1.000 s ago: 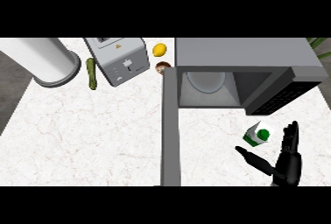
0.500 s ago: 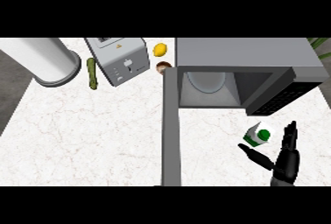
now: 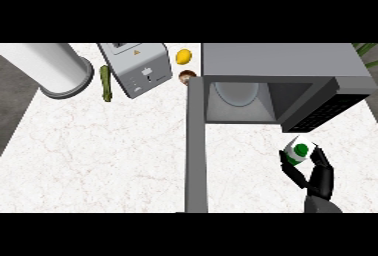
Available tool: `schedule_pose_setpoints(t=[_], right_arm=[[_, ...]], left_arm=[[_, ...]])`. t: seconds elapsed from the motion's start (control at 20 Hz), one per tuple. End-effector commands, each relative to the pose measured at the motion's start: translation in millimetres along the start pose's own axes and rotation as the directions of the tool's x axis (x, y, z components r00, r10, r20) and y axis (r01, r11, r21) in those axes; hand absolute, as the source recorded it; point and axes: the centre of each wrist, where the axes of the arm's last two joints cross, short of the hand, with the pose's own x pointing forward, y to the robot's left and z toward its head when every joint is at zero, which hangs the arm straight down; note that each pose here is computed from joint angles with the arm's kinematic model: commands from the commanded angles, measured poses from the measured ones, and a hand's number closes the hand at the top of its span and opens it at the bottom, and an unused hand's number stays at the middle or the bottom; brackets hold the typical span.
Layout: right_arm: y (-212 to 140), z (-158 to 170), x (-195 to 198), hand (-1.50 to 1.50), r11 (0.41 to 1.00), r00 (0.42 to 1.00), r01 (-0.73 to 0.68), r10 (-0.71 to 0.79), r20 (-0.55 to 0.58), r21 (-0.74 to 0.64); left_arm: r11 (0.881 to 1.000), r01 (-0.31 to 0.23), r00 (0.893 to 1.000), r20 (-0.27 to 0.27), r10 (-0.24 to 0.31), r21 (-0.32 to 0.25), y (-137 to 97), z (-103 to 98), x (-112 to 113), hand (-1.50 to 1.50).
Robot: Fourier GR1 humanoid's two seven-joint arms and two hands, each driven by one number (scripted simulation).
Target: Pick up the milk, place it into the microwave and close the microwave
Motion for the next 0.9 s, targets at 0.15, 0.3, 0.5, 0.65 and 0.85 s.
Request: schedule_pose_setpoints(t=[0.15,0.3,0.5,0.65,0.85], right_arm=[[19,-16,9,1.50,0.999,0.986,-0.048,0.047,0.159,0.000],[20,-17,10,1.50,1.000,0.983,0.007,-0.012,0.181,0.031],[38,-7,17,1.50,0.975,0.974,0.060,-0.103,0.200,0.213],[29,-26,23,1.50,0.920,0.957,0.082,-0.180,0.229,0.382],[42,-14,24,1.50,0.843,0.940,0.164,-0.292,0.179,0.513]], left_arm=[[1.000,0.003,1.000,0.006,-0.004,0.015,2,3,8,-1.50],[1.000,0.011,1.000,-0.006,-0.011,0.013,-11,-9,-7,-1.50],[1.000,-0.003,1.000,-0.007,0.003,0.002,-6,5,2,-1.50],[1.000,-0.003,1.000,-0.003,0.003,-0.004,-1,5,5,-1.50],[1.000,-0.011,1.000,-0.005,0.011,0.021,10,3,-3,-1.50]])
